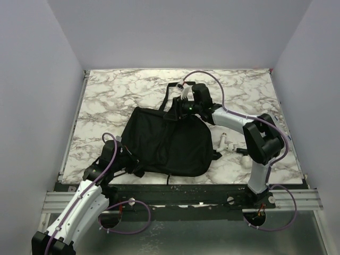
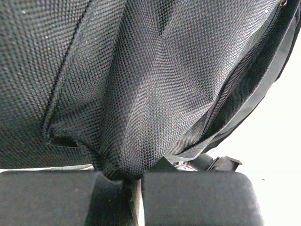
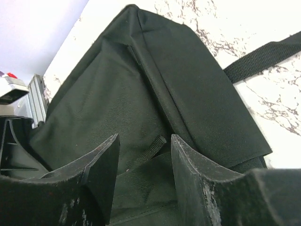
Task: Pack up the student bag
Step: Zip the student bag at the center of the board.
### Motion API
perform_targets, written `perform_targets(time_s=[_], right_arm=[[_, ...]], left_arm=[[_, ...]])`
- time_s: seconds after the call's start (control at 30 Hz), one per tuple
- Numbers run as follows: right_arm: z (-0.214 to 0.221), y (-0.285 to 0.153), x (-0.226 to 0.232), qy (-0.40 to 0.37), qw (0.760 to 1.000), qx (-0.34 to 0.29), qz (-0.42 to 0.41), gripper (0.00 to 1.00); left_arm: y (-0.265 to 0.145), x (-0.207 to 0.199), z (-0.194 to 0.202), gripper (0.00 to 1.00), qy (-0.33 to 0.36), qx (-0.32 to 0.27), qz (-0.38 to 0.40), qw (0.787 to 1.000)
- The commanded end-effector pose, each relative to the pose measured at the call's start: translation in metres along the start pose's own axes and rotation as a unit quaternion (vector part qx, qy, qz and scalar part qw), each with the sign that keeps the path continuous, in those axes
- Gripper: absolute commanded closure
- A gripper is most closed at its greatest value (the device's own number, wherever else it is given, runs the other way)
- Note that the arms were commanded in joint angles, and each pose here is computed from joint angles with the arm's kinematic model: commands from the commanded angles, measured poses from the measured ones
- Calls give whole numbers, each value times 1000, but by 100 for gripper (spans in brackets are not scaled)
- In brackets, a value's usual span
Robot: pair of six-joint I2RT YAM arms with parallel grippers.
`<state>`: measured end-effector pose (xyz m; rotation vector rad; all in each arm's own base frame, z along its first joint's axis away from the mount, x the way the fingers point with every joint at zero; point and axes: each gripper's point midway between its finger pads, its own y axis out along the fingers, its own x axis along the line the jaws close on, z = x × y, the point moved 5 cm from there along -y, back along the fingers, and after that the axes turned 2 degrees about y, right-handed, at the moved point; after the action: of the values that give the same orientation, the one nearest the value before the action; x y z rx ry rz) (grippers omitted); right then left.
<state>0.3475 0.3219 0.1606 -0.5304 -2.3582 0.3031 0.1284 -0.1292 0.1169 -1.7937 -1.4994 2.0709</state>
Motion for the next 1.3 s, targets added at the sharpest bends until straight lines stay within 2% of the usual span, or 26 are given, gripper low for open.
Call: perform_targets(time_s=[0.0,0.17,0.3,0.37,0.6,0.93,1.1,1.27], right_arm=[[25,12,-7,0,999,32,-11,48],[38,18,-14,-21,999,44,15,47],[46,21,-12,-54,996,52,39,52],[46,20,-11,-69,996,39,49,58],[27,17,-5,-72,995,0,63,99],[-9,16,-23,-20,981,-89,174,100],[-28,3,-54,-24,939,-167,299,100],[-44,6,-50,-46,939,-180,290,100]], left_arm=[[-1,6,-3,100,4,-12,-17,1000],[0,8,-1,100,-2,-9,-17,1000],[0,8,-1,100,-6,-9,-14,1000],[0,8,-1,100,-8,-9,-13,1000],[2,14,2,100,-22,-9,-19,1000],[7,31,5,100,-42,-14,-38,998],[8,36,7,100,-44,-13,-41,998],[8,37,7,100,-44,-17,-36,998]])
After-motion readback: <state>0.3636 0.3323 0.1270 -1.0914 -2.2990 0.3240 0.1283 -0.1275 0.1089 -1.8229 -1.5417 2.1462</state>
